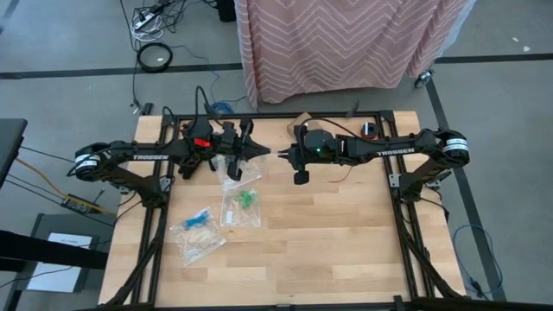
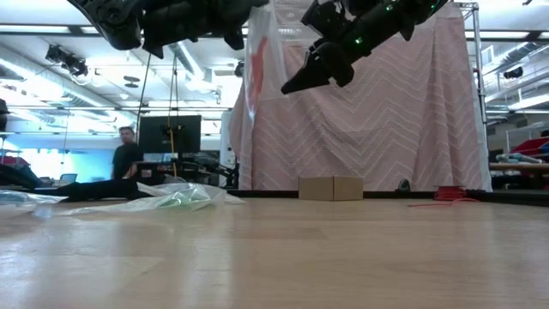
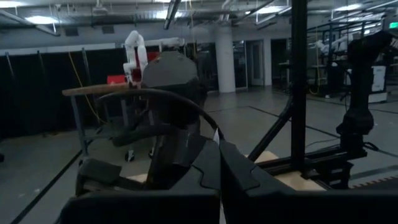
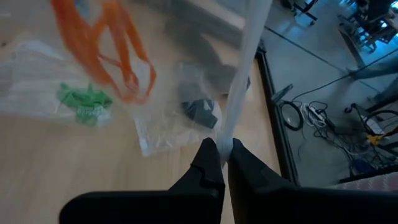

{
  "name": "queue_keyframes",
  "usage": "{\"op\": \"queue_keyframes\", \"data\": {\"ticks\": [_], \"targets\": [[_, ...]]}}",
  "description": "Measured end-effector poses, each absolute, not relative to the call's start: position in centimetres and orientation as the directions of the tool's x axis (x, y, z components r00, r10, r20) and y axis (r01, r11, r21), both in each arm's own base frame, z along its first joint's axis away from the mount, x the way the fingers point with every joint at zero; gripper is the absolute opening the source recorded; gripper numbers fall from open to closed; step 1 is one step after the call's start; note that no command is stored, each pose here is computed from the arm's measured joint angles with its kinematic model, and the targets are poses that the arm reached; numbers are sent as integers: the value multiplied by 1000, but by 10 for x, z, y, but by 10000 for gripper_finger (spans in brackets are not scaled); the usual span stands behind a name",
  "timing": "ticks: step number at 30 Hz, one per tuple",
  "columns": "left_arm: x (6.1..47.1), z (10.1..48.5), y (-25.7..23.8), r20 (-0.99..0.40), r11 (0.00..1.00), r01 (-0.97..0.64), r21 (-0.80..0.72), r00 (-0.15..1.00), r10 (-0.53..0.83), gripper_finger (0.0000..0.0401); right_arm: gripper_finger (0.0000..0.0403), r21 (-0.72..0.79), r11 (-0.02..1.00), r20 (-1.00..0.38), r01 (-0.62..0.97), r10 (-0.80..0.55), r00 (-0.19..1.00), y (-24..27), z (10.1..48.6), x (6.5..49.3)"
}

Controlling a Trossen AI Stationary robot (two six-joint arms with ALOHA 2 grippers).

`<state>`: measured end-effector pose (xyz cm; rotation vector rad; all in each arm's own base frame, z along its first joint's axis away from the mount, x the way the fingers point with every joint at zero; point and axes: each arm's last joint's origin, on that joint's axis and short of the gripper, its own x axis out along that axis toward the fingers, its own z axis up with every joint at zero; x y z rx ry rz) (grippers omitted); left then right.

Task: Sort rubber bands
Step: Close the transparent zip bag

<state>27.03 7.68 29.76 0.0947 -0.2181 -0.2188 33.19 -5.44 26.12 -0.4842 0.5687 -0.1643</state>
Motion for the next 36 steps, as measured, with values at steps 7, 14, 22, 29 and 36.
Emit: {"op": "queue_keyframes", "data": {"ticks": [7,14,22,29,36], "targets": [[269,298,77,202,972,205,112,953,-224,0,0,-467,884,-477,35,-285,832,-56,261,332],[269,298,77,200,972,206,111,954,-225,0,0,-462,886,-482,34,-283,829,-58,261,331],[269,298,77,199,973,205,110,954,-224,0,0,-454,890,-491,31,-279,825,-57,260,331],[268,302,77,211,971,204,125,951,-227,0,57,-437,898,-520,50,-298,800,-59,256,329],[261,306,88,228,980,149,130,958,-176,0,149,-487,869,-462,87,-341,819,-58,278,316]]}}
